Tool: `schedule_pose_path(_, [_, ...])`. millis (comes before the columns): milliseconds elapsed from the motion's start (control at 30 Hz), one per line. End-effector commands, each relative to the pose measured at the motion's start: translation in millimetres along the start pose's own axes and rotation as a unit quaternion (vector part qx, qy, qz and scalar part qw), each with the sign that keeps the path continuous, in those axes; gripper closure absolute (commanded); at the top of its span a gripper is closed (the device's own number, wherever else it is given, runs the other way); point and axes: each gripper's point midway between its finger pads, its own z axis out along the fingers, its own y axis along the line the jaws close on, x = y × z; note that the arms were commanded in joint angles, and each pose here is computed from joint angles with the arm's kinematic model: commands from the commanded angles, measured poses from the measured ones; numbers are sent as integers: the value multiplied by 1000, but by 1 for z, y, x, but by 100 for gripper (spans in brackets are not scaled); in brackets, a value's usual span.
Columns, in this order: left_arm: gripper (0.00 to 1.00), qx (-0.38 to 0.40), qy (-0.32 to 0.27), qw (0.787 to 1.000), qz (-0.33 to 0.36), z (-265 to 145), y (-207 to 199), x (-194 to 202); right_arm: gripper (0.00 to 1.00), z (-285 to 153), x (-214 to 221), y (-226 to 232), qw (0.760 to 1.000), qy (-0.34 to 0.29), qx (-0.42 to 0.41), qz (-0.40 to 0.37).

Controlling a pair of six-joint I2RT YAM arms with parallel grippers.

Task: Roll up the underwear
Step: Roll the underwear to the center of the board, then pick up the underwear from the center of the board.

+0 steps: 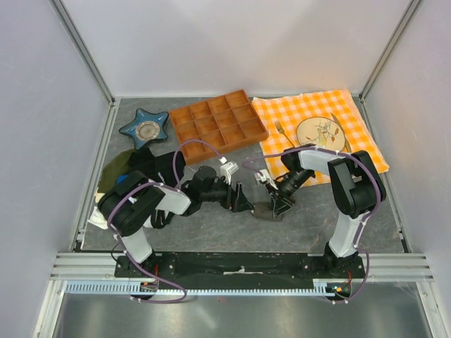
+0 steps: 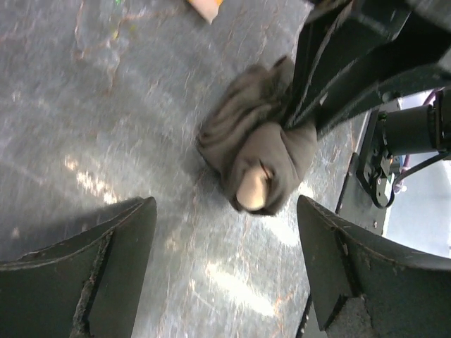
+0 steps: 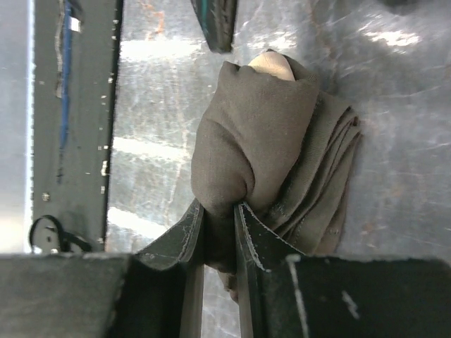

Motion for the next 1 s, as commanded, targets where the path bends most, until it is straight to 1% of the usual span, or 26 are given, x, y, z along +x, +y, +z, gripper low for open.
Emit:
schedule_pose_path(0, [13,54,-24,998,19,17,-14,-21,77,6,31,18,996,42,-49,54])
schedule_pose_path(100, [12,76,-10,997,29,28,-17,-24,77,4,36,15,996,38,-47,65])
schedule_pose_path(133, [12,80,1,997,24,31,-13,-18,77,4,37,14,996,37,-46,66])
schedule_pose_path(300, [13,122,53,991,13,38,-21,3,76,3,37,13,996,34,-44,67])
schedule_pose_path(367, [14,125,77,989,3,41,-21,17,76,3,37,12,996,35,-44,66])
schedule_pose_path(533, [19,139,123,983,2,52,-28,40,76,3,37,12,996,35,-44,65])
schedule_pose_path(600, [22,133,142,981,0,57,-26,52,76,3,36,12,997,34,-40,63])
schedule_pose_path(633, [30,132,148,980,-1,57,-26,55,76,3,36,12,997,34,-40,62])
schedule_pose_path(700, [39,129,160,979,-4,58,-25,62,76,2,37,12,997,34,-38,63])
schedule_pose_path(733, [46,127,166,978,-7,58,-24,67,76,2,36,12,997,34,-37,62])
schedule_pose_path(767, [50,127,170,977,-9,58,-23,69,76,3,36,11,997,34,-36,62])
schedule_pose_path(800, [60,128,174,976,-11,57,-24,72,76,2,36,11,997,33,-35,62])
schedule_pose_path(867, [70,131,183,974,-14,55,-25,77,76,2,36,10,997,33,-33,61])
schedule_pose_path(900, [86,128,185,974,-16,54,-24,80,76,2,36,10,997,34,-32,62])
schedule_pose_path(933, [93,129,185,974,-15,53,-25,80,76,2,36,9,997,33,-30,63])
schedule_pose_path(967, [98,128,184,975,-16,52,-25,79,75,1,35,8,997,33,-25,60])
